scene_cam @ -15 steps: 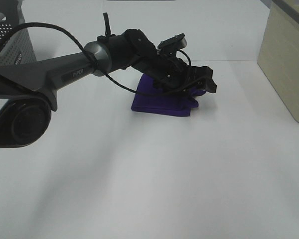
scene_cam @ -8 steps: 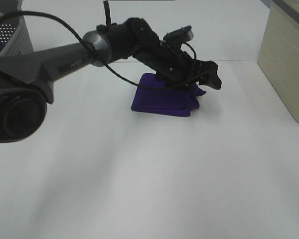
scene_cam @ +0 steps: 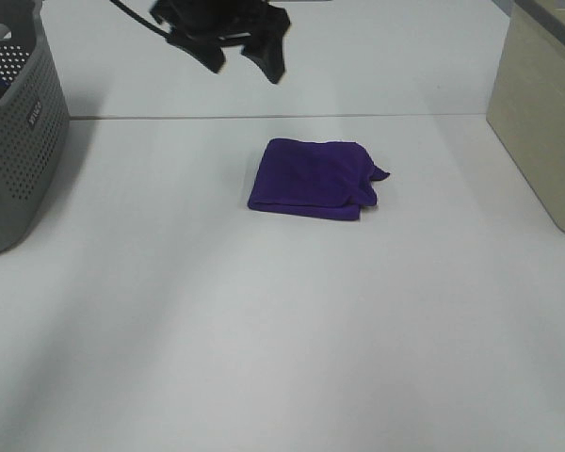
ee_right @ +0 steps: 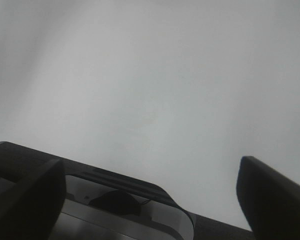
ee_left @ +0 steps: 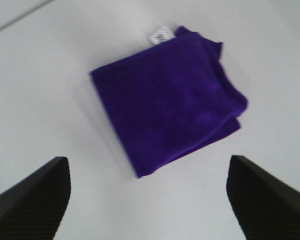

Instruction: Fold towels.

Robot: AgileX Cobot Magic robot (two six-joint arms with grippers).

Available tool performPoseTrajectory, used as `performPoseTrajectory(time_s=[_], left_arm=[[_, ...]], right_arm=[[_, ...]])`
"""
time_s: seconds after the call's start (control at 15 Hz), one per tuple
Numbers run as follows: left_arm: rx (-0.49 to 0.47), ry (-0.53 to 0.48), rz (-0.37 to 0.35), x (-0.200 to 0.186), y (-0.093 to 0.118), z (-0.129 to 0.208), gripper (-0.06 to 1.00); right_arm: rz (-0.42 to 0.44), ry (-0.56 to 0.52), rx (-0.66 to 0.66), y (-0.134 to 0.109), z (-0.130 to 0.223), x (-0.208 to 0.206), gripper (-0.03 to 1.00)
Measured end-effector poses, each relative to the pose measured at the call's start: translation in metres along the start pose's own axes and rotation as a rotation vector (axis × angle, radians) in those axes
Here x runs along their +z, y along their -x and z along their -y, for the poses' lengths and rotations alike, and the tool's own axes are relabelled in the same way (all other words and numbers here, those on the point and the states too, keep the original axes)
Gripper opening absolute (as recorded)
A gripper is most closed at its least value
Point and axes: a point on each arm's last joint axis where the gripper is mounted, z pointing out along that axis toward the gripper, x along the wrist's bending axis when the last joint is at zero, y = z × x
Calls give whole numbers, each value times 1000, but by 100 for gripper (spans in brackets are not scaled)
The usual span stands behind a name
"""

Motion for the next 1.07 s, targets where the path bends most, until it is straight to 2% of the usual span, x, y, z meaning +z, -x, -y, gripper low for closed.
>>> performPoseTrajectory(time_s=[0.13,0.27,0.4,0.53,0.6,0.67,0.8,0.93,1.07], left_arm=[[-78,51,-126,-36,-30,-5,78],[-173,125,-206,-79,-57,-7,78],[-253,195,-271,-127,-87,-3,78],[-306,203,-326,-162,-107,13,78],[-364,166,-407,-204,-127,49,78],[-380,145,-431,-224,-128,70,78],[-405,108,-459,-261,-110,122,78],[-419,95,-473,-287,-76,178,78],[-417,124,-485,-301,-38,240,78]], right_arm=[[1,5,-2,0,-1,-1,90],[12,29,11,-1,-5,-7,90],[59,62,31,1,-10,-16,90],[107,78,40,4,-12,-21,90],[121,94,52,4,-10,-25,90],[120,116,47,2,-6,-31,90],[127,193,26,-3,7,-52,90],[131,316,-13,-12,32,-83,90],[131,437,-63,-18,68,-107,90]])
